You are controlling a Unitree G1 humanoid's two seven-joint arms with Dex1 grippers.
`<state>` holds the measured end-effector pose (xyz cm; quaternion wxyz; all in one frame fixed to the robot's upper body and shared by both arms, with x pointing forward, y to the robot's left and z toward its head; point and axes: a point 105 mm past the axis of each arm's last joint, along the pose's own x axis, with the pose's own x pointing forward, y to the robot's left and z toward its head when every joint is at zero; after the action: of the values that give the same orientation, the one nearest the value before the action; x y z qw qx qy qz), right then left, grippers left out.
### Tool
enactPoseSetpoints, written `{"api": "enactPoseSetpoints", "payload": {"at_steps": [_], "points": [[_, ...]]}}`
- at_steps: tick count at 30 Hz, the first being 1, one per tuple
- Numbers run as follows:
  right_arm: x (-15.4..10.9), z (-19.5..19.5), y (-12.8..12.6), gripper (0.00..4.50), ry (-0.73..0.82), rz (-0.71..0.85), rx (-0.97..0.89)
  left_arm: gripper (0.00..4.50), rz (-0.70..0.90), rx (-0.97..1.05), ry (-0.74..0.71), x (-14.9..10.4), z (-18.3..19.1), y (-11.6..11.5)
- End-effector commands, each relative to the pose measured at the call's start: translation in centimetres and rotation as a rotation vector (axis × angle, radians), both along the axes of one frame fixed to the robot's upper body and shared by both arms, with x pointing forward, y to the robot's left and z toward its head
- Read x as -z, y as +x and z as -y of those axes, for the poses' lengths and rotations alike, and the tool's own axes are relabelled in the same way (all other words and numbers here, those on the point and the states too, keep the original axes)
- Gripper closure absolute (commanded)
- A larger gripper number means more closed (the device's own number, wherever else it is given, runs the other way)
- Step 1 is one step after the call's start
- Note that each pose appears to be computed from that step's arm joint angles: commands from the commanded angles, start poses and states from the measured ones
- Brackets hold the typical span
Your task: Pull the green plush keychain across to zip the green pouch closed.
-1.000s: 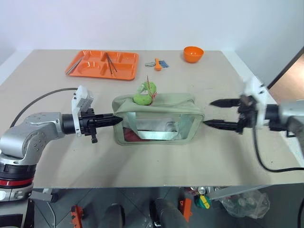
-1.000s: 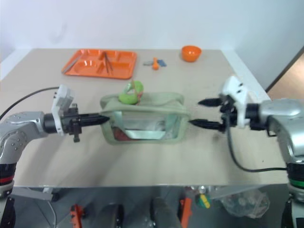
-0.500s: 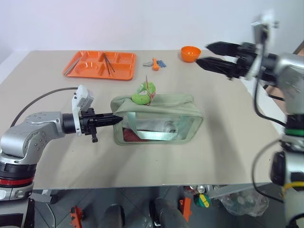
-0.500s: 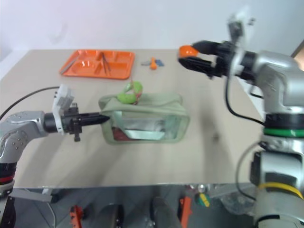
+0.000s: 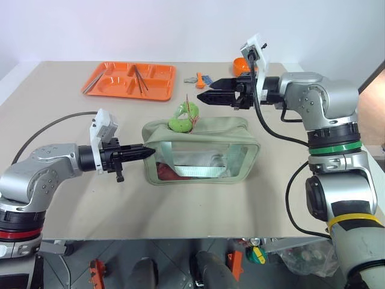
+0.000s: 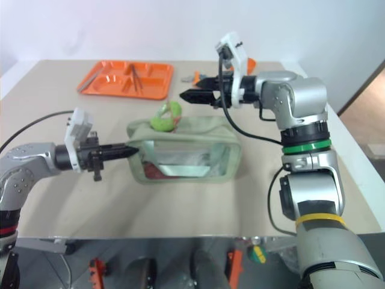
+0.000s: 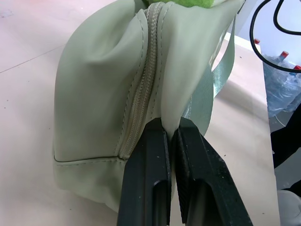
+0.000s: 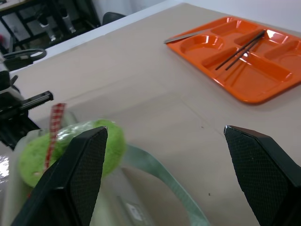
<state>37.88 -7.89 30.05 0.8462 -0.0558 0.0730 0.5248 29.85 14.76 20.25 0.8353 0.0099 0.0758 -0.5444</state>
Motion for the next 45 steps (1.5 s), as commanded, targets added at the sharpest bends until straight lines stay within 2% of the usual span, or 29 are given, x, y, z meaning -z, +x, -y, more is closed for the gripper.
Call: {"api": "enactPoseSetpoints", "payload": {"at_steps": [1,9,18,19,23,28,30,40,45], "points": [[0.0,-1.1,-1.4,0.41,-0.023,0.017,-0.068,4.5,0.025,0.003,-0.002,-0.4,0.1,-0.2],[1.1,-2.5,-2.4,0.41,-0.016,-0.042,-0.117,4.5,0.023,-0.001,-0.001,-0.4,-0.1,-0.1],[1.8,-3.2,-2.7,0.41,-0.023,-0.027,-0.141,4.5,0.019,-0.005,0.0,-0.4,0.0,0.1],[1.8,-3.2,-2.7,0.94,-0.022,-0.023,-0.141,4.5,0.018,-0.009,-0.005,-0.4,-0.1,0.2],[1.7,-3.2,-2.9,2.3,-0.016,0.0,-0.147,4.5,0.019,-0.015,-0.029,-0.9,-0.1,0.4],[1.8,-3.1,-2.9,3.98,-0.017,0.015,-0.148,4.5,0.014,-0.011,-0.028,-0.7,0.1,0.5],[1.8,-3.0,-2.9,4.43,-0.018,0.021,-0.143,4.5,0.012,-0.009,-0.027,-0.6,0.2,0.4],[1.4,-1.9,-2.8,4.43,-0.031,0.046,-0.125,4.5,0.009,-0.004,-0.038,-0.8,0.3,0.5],[-0.5,0.8,-2.9,4.43,-0.056,0.104,-0.07,4.5,0.005,0.0,-0.039,-0.6,0.4,0.5]]}}
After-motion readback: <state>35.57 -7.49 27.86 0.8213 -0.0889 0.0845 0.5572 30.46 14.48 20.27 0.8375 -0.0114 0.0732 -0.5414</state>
